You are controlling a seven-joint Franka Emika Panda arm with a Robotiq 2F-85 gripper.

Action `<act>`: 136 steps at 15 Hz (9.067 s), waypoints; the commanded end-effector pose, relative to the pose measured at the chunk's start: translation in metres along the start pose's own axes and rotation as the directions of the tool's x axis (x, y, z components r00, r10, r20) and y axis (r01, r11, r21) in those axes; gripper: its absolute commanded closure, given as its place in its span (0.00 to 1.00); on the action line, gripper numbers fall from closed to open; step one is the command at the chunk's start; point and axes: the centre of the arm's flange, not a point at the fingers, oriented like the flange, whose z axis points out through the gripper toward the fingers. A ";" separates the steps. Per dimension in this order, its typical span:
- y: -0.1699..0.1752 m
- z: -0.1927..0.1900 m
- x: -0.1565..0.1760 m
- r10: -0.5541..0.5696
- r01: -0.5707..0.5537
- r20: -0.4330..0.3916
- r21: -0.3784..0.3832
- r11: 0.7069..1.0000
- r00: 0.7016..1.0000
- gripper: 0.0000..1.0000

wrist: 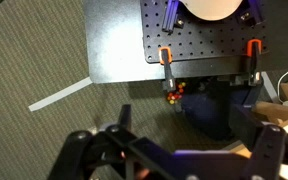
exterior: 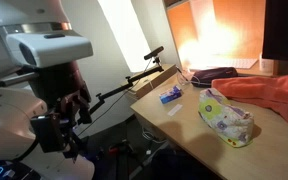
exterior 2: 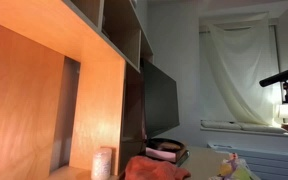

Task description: Move the white purse to the left

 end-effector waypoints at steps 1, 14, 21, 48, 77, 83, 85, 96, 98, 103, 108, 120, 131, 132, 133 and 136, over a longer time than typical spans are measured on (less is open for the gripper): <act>0.000 0.000 0.000 0.000 0.000 0.000 0.000 1.000 1.000 0.00; -0.039 -0.040 0.018 -0.003 -0.003 -0.032 -0.178 0.984 0.999 0.00; -0.126 -0.092 0.062 -0.159 0.147 0.008 -0.428 0.892 0.987 0.00; -0.267 -0.158 0.172 -0.893 0.933 0.283 -0.186 0.307 0.350 0.00; -0.264 -0.076 0.373 -0.982 0.992 0.147 -0.019 -0.124 -0.120 0.00; -0.259 -0.041 0.404 -0.983 0.996 0.163 0.038 -0.082 -0.087 0.00; -0.258 -0.032 0.409 -0.985 0.997 0.161 0.050 -0.063 -0.070 0.00; -0.250 -0.017 0.350 -0.981 0.995 0.187 0.095 -0.038 -0.055 0.00; -0.248 -0.012 0.338 -0.980 0.994 0.196 0.110 -0.019 -0.041 0.00; -0.250 -0.007 0.324 -0.974 0.990 0.222 0.140 -0.016 -0.047 0.00; -0.264 -0.017 0.336 -0.956 0.991 0.268 0.080 -0.104 -0.122 0.00; -0.279 -0.014 0.360 -0.941 0.976 0.282 -0.053 -0.209 -0.186 0.00; -0.275 0.027 0.400 -0.943 0.980 0.266 0.027 -0.199 -0.199 0.00; -0.273 0.032 0.404 -0.946 0.981 0.261 0.031 -0.193 -0.194 0.00; -0.271 0.037 0.408 -0.945 0.981 0.263 0.032 -0.193 -0.194 0.00; -0.265 0.049 0.421 -0.945 0.981 0.262 0.035 -0.193 -0.195 0.00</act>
